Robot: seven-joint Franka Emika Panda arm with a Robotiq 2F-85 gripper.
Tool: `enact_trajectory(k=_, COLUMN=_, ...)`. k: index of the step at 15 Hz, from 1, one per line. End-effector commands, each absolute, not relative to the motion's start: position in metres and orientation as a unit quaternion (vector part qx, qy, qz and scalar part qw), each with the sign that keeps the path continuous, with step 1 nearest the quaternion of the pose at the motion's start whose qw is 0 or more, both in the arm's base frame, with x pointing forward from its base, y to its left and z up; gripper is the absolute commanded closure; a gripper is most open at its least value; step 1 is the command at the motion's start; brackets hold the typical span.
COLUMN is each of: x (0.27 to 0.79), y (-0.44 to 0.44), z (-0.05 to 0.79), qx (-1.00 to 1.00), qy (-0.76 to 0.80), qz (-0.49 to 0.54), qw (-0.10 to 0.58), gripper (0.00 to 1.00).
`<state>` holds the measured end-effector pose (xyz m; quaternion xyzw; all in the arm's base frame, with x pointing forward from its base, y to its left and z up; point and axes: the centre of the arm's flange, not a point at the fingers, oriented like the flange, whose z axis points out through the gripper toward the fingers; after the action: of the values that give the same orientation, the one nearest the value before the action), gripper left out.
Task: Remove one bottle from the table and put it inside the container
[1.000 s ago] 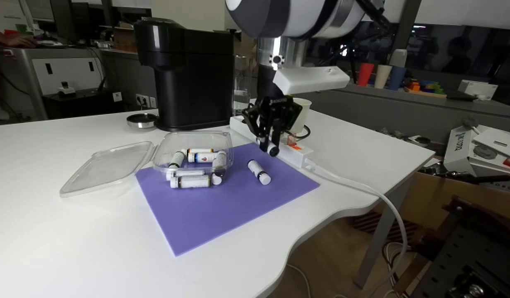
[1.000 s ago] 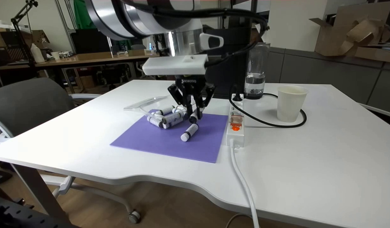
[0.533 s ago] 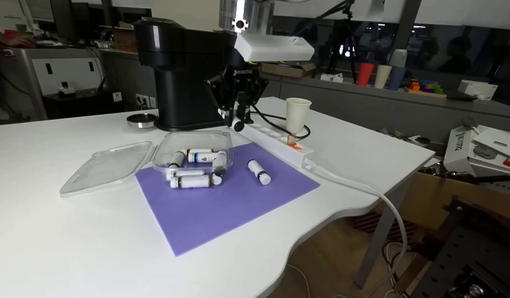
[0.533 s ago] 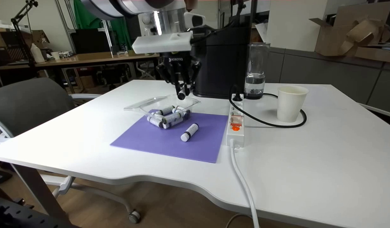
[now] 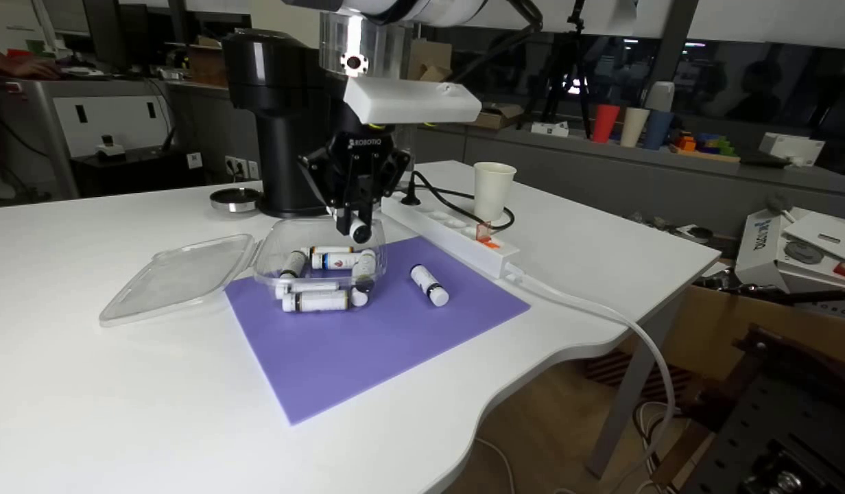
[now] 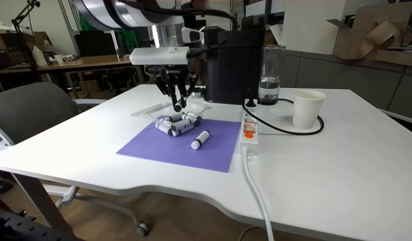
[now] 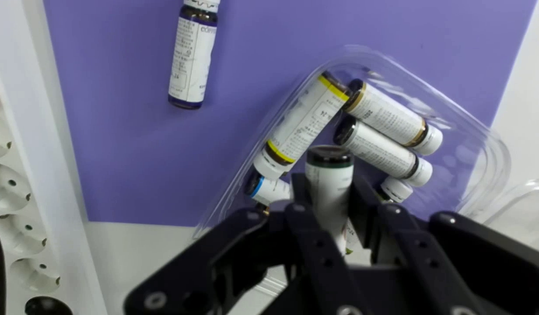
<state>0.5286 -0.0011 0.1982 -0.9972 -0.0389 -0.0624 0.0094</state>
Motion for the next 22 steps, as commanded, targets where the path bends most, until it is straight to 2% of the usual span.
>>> enact_trajectory(k=1, x=0.541, y=-0.003, z=0.179, qx=-0.998, qy=-0.039, qz=-0.053, qw=0.012, gripper=0.93)
enact_trajectory(k=8, x=0.549, y=0.006, z=0.158, qx=-0.998, qy=-0.049, qz=-0.040, qw=0.014, gripper=0.93)
enact_trajectory(k=9, x=0.550, y=0.008, z=0.156, qx=-0.998, qy=-0.050, qz=-0.040, qw=0.014, gripper=0.88)
enact_trajectory(k=10, x=0.551, y=0.009, z=0.155, qx=-0.998, qy=-0.050, qz=-0.039, qw=0.013, gripper=0.48)
enact_trajectory(k=11, x=0.553, y=0.009, z=0.154, qx=-0.998, qy=-0.051, qz=-0.039, qw=0.013, gripper=0.47)
enact_trajectory(k=18, x=0.552, y=0.020, z=0.184, qx=-0.995, qy=-0.077, qz=-0.070, qw=0.006, gripper=0.02)
enact_trajectory(k=22, x=0.555, y=0.019, z=0.220, qx=-0.995, qy=-0.075, qz=-0.064, qw=0.006, gripper=0.00)
